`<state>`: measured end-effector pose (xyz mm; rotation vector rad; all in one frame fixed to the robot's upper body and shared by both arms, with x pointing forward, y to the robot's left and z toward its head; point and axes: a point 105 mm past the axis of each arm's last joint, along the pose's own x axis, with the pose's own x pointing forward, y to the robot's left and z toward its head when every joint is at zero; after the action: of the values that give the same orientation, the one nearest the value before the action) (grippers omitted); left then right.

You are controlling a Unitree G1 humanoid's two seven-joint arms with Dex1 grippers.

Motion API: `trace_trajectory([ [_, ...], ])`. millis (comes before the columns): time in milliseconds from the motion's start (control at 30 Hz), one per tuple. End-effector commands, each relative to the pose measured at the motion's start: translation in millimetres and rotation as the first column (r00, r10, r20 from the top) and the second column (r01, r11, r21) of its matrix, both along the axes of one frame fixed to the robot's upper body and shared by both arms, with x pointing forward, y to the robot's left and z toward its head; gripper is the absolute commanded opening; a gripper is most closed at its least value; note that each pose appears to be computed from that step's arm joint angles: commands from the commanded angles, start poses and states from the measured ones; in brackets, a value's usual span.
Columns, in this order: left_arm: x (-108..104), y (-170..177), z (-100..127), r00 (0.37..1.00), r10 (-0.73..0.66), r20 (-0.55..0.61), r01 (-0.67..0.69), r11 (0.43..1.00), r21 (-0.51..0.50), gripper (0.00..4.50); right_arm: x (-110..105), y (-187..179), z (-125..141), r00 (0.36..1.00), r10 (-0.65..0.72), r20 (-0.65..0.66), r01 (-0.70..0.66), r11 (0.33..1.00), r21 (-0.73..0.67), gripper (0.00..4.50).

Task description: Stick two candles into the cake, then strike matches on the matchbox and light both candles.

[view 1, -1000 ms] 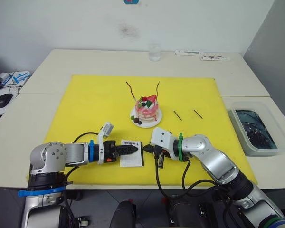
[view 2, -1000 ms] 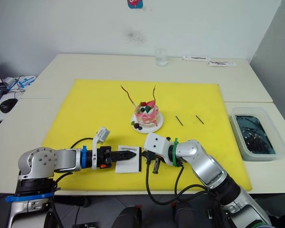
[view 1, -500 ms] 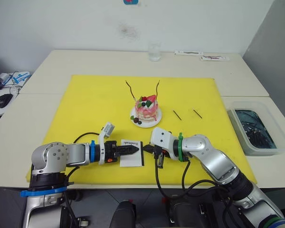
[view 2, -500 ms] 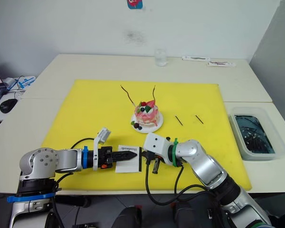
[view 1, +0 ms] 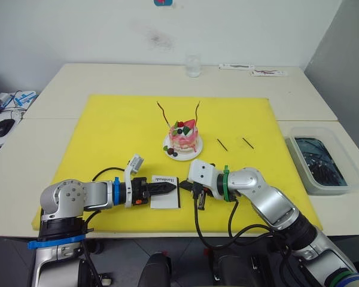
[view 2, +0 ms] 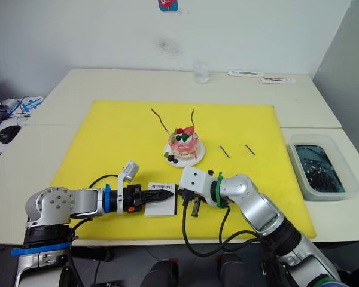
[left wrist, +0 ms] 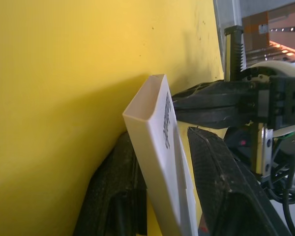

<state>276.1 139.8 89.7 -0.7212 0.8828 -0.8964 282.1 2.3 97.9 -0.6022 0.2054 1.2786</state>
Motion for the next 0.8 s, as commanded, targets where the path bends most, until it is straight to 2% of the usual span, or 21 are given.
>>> trace_trajectory([
  [33,0,0,-4,0.999,0.013,-0.029,-0.013,1.000,-0.002,1.62,-3,8,9,0.998,0.041,0.046,-0.042,0.999,0.012,0.00],
  [433,1,1,-6,0.999,0.025,-0.029,-0.025,1.000,0.005,1.62,0,7,10,0.998,0.043,0.052,-0.043,0.999,0.009,0.00],
  [533,1,2,-8,0.999,0.033,-0.031,-0.033,0.999,0.019,0.99,0,7,12,0.998,0.044,0.054,-0.045,0.999,0.010,0.00],
  [633,-1,2,-11,0.999,0.030,-0.037,-0.029,0.999,0.033,0.11,0,6,15,0.997,0.045,0.061,-0.046,0.999,0.011,0.00],
  [800,-3,2,-11,0.999,0.028,-0.032,-0.027,0.999,0.037,0.05,4,-8,38,0.997,-0.016,0.080,0.010,0.997,0.070,0.00],
])
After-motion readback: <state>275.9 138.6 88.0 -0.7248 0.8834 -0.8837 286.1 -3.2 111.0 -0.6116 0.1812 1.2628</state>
